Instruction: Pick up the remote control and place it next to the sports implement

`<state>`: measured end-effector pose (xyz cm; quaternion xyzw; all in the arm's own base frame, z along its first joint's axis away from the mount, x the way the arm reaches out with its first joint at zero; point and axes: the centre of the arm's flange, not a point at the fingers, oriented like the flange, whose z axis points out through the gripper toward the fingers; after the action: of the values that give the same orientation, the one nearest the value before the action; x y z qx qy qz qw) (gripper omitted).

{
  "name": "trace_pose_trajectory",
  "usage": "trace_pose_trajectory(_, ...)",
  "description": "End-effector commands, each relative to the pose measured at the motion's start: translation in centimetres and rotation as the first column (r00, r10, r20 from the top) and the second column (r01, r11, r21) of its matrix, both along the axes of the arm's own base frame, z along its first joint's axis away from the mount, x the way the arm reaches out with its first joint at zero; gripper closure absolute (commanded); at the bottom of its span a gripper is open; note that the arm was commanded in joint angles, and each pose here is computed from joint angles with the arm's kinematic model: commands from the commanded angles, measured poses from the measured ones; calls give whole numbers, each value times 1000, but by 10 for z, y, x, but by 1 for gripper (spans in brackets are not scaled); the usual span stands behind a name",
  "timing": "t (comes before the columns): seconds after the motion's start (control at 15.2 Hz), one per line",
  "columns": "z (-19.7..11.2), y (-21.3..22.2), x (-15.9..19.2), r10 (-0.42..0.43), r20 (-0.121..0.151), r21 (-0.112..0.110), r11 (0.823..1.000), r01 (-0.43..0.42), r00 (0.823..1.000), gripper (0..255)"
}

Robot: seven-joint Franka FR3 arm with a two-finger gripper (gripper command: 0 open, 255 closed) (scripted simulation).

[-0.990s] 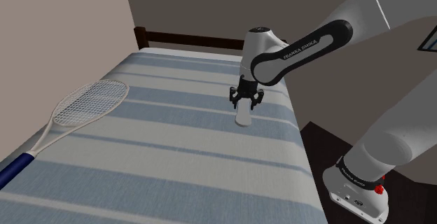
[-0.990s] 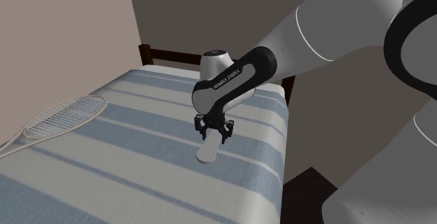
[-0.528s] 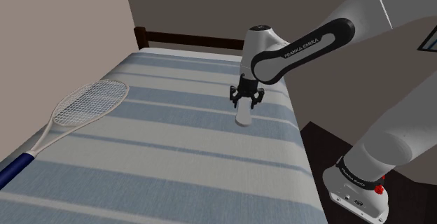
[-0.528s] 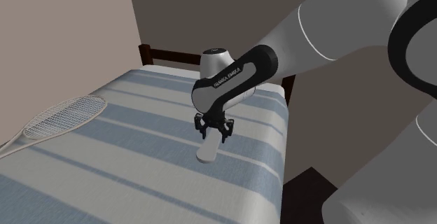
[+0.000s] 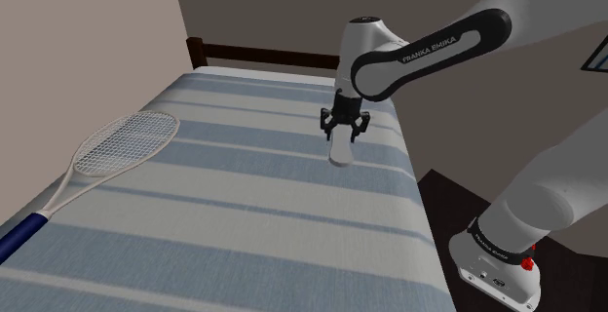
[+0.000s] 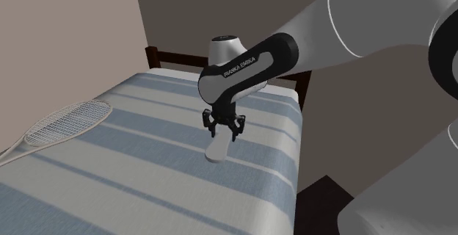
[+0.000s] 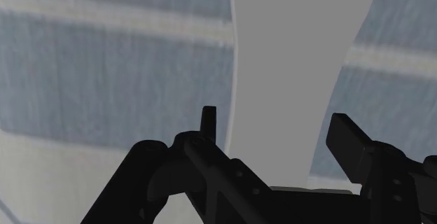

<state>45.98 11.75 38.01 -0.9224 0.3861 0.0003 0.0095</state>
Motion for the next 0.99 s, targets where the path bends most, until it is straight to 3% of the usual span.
trace_pose_trajectory(0.0,12,-1,-1,0,0,0,1000,0,1000,255)
trace_pose_trajectory(0.73,69,-1,-1,0,0,0,1000,0,1000,255)
trace_pose_trajectory(0.92,70,36,13,0,0,0,1000,0,1000,255)
